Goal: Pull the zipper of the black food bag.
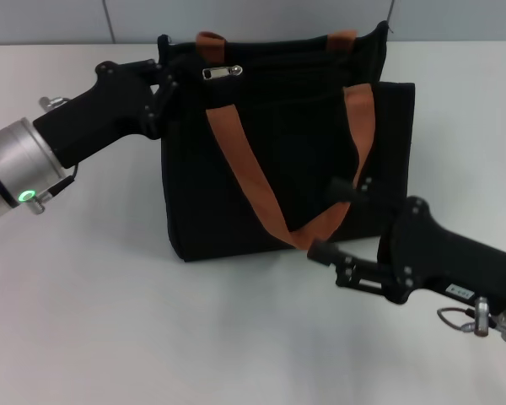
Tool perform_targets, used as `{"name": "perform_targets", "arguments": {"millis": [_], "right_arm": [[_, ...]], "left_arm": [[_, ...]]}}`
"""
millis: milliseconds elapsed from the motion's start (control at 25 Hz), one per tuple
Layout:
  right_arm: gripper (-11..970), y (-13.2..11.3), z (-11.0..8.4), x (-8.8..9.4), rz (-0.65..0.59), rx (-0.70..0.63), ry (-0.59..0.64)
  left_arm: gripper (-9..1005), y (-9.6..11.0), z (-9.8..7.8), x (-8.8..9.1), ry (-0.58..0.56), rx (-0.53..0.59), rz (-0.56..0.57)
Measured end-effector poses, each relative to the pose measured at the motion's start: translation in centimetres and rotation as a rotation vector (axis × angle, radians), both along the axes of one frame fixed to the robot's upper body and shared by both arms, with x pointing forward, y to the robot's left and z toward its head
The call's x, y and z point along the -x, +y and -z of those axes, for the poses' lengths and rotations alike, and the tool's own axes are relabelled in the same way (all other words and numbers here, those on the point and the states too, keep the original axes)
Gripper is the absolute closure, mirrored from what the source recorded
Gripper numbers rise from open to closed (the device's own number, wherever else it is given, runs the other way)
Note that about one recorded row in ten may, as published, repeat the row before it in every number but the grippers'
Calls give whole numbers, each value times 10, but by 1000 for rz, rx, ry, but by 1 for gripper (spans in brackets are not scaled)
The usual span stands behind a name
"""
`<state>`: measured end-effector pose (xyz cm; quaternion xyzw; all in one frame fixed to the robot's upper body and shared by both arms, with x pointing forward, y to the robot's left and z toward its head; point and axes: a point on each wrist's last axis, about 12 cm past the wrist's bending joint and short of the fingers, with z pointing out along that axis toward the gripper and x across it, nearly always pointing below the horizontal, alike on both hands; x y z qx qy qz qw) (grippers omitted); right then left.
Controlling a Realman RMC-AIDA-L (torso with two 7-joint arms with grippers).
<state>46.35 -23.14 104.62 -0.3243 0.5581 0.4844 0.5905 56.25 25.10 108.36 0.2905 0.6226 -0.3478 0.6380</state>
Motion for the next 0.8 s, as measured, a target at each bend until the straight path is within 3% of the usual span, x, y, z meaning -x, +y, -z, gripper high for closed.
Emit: {"name": "perform_targets", "arguments": {"millis": [400,560,800], "right_arm": [[129,-2,-12,-1,173,-257,32],[128,-7,-20,-8,188,-423,154],[143,-7,-23,-18,193,-480,242]], "left_arm": [[960,-22,-14,-9,-75,70,51],[958,-33,-18,-12,-85,85,82],[956,-46,-20,-14,-63,151,89]]}}
